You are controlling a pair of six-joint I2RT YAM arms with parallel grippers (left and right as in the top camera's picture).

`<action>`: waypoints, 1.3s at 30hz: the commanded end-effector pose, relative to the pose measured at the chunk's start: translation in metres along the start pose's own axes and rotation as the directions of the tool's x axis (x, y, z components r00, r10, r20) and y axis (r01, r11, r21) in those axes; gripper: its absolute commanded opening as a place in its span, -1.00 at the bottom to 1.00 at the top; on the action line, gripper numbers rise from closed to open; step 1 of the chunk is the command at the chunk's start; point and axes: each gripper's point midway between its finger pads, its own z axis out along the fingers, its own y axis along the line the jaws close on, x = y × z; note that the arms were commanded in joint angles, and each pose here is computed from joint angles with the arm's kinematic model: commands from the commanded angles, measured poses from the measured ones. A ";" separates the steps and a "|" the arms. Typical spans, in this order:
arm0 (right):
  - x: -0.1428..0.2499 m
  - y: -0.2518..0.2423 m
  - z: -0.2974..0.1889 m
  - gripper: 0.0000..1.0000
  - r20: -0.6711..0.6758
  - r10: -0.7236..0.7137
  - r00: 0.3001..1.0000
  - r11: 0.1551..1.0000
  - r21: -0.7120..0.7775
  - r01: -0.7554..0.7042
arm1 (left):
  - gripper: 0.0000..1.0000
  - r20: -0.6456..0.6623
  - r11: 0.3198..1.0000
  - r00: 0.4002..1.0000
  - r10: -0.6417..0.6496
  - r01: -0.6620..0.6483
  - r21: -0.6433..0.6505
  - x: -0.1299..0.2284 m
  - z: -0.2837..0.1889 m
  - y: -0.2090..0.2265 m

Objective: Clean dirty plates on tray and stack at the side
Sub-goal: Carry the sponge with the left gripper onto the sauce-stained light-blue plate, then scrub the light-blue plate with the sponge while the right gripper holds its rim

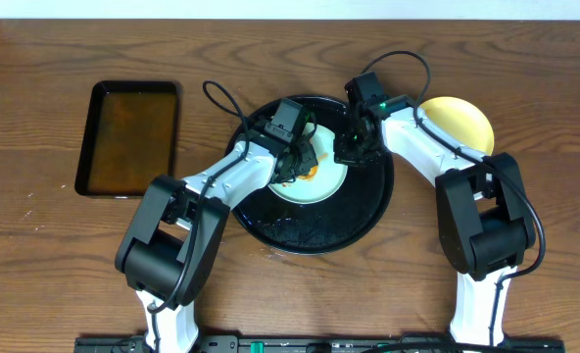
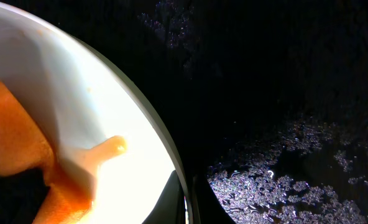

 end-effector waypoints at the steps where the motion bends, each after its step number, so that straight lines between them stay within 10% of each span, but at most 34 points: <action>1: 0.009 -0.028 0.021 -0.97 -0.019 0.041 0.999 0.992 0.124 -0.038 | -0.85 0.025 0.975 0.996 0.083 -0.076 -0.211 0.000 0.012 0.047; 11: 0.009 -0.028 0.021 -0.97 -0.016 0.040 0.999 0.992 0.122 -0.038 | -0.85 0.117 0.793 0.939 0.322 -0.201 -0.574 -0.038 -0.040 0.098; 26: 0.007 -0.027 0.021 -0.97 -0.011 0.039 0.999 0.992 0.120 -0.037 | -0.84 0.149 0.985 0.976 0.157 -0.166 0.045 -0.028 -0.040 -0.031; 39: 0.008 -0.028 0.021 -0.97 -0.015 0.039 0.999 0.992 0.121 -0.037 | -0.83 0.092 0.989 0.988 0.123 -0.114 -0.090 -0.022 0.027 0.013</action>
